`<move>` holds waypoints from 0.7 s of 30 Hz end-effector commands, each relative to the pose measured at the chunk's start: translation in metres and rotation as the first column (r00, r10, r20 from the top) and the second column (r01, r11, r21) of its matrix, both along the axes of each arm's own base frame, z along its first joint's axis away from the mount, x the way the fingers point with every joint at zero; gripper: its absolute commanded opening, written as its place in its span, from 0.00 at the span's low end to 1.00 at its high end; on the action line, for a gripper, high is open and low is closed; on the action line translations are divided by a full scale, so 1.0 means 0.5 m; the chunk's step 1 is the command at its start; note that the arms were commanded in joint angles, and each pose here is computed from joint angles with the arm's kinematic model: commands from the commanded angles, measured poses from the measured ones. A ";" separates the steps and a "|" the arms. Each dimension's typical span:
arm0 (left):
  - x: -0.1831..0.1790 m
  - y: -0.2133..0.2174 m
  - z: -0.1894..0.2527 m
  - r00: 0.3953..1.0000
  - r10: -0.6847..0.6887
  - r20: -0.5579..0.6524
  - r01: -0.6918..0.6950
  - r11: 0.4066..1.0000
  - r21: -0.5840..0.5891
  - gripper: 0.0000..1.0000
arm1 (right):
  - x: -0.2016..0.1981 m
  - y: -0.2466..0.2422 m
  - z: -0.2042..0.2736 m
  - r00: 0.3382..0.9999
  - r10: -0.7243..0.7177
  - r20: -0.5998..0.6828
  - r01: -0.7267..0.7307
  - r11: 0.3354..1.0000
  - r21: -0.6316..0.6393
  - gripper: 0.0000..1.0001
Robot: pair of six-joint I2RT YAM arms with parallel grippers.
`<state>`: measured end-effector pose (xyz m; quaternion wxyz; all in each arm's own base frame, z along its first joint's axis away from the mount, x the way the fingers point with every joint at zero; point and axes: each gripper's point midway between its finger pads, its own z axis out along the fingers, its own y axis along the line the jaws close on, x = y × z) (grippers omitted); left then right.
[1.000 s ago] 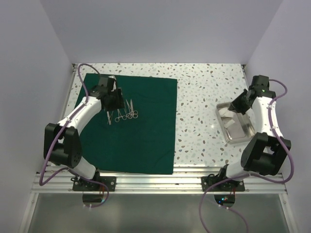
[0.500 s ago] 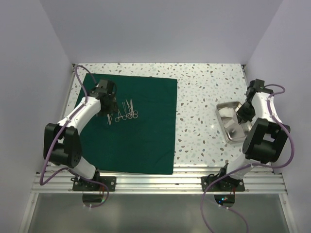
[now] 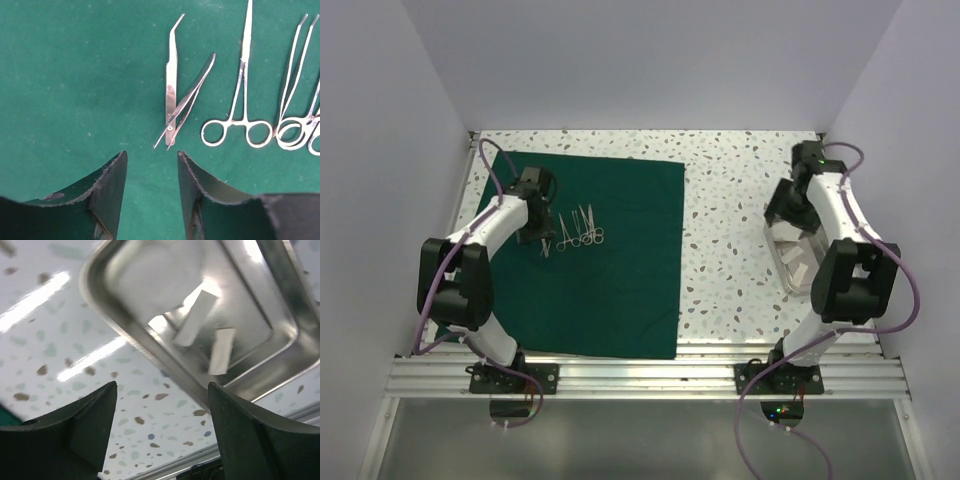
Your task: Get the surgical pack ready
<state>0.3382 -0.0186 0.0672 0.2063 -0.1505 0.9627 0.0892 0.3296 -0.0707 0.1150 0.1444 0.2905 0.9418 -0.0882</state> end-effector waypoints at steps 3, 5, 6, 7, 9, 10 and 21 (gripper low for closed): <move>0.031 -0.019 0.007 0.993 -0.118 0.023 0.119 0.991 -0.067 0.45 | 0.062 0.275 0.111 0.929 0.308 0.207 -0.336 0.935 0.114 0.78; 0.030 -0.031 0.004 0.988 -0.153 0.027 0.156 0.983 -0.101 0.44 | 0.064 0.398 0.127 0.868 0.430 0.249 -0.477 0.862 0.172 0.78; 0.032 -0.036 0.004 0.984 -0.172 0.032 0.175 0.978 -0.115 0.43 | 0.060 0.437 0.122 0.850 0.466 0.247 -0.515 0.835 0.195 0.78; 0.038 -0.047 0.007 0.981 -0.192 0.043 0.196 0.971 -0.137 0.42 | 0.056 0.474 0.105 0.832 0.503 0.232 -0.549 0.804 0.227 0.78; 0.041 -0.046 0.006 0.980 -0.193 0.041 0.197 0.971 -0.133 0.38 | 0.042 0.542 0.095 0.790 0.565 0.237 -0.612 0.749 0.254 0.78; 0.045 -0.045 0.001 0.981 -0.192 0.038 0.196 0.972 -0.130 0.38 | 0.037 0.559 0.076 0.783 0.582 0.220 -0.622 0.735 0.270 0.78; 0.061 -0.034 -0.042 0.990 -0.139 0.019 0.140 0.985 -0.104 0.25 | 0.027 0.589 0.067 0.721 0.660 0.212 -0.691 0.664 0.285 0.79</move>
